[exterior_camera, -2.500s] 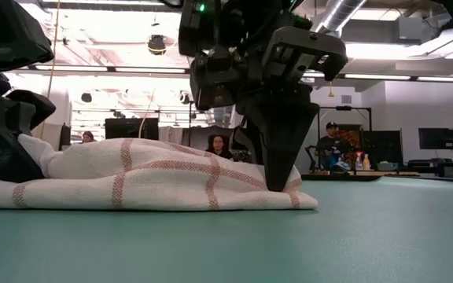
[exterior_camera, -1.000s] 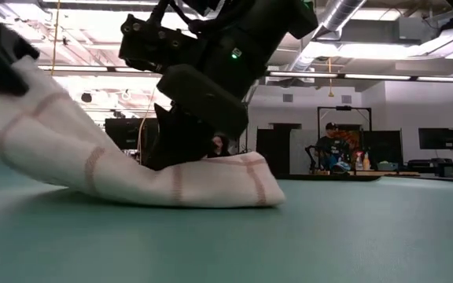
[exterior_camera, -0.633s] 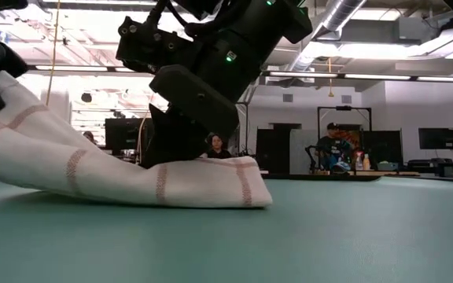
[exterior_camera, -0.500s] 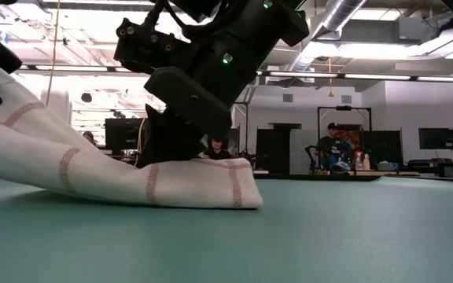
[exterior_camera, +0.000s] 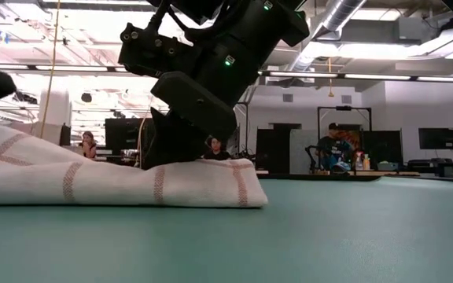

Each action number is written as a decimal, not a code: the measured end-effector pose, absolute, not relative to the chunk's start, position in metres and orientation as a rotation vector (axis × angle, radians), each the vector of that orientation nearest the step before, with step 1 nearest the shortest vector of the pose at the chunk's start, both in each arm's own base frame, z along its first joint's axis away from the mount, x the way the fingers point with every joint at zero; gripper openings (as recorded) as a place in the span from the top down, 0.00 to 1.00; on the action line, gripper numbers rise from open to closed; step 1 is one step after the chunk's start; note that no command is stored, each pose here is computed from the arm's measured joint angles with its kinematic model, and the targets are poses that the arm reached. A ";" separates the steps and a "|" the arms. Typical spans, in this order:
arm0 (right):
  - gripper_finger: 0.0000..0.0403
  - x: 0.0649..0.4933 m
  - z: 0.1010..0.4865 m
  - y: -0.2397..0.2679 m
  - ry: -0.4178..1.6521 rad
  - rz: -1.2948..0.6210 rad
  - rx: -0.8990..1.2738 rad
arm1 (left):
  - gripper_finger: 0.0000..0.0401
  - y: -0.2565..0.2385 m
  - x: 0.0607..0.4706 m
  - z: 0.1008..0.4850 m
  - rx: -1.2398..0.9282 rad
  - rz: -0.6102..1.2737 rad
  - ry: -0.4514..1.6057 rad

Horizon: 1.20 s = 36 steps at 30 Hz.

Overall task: Roll towel
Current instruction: Roll the white towel

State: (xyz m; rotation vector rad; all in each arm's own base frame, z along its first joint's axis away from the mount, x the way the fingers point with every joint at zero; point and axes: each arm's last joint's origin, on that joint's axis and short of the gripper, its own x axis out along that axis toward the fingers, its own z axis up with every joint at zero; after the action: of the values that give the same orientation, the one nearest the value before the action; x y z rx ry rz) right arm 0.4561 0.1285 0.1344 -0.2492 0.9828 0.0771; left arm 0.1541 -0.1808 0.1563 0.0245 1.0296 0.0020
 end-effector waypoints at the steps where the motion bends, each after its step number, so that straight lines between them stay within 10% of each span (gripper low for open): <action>1: 0.77 0.456 0.134 0.129 0.983 0.077 -0.249 | 0.61 -0.179 0.154 0.155 0.005 0.027 1.048; 8: 0.77 0.456 0.134 0.129 0.983 0.077 -0.249 | 0.59 -0.178 0.144 0.182 -0.053 0.212 0.919; 16: 0.77 0.456 0.134 0.128 0.982 0.079 -0.253 | 0.88 -0.211 0.123 0.188 0.108 0.195 0.345; 36: 0.77 0.454 0.140 0.131 0.970 0.090 -0.284 | 1.00 -0.167 0.150 0.091 0.095 0.249 0.585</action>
State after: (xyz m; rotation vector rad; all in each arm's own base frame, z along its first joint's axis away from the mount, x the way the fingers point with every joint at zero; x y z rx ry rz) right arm 0.4544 0.1311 0.1400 -0.2839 0.9699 0.0899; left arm 0.1497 -0.1667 0.0909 0.0945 0.5853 0.2490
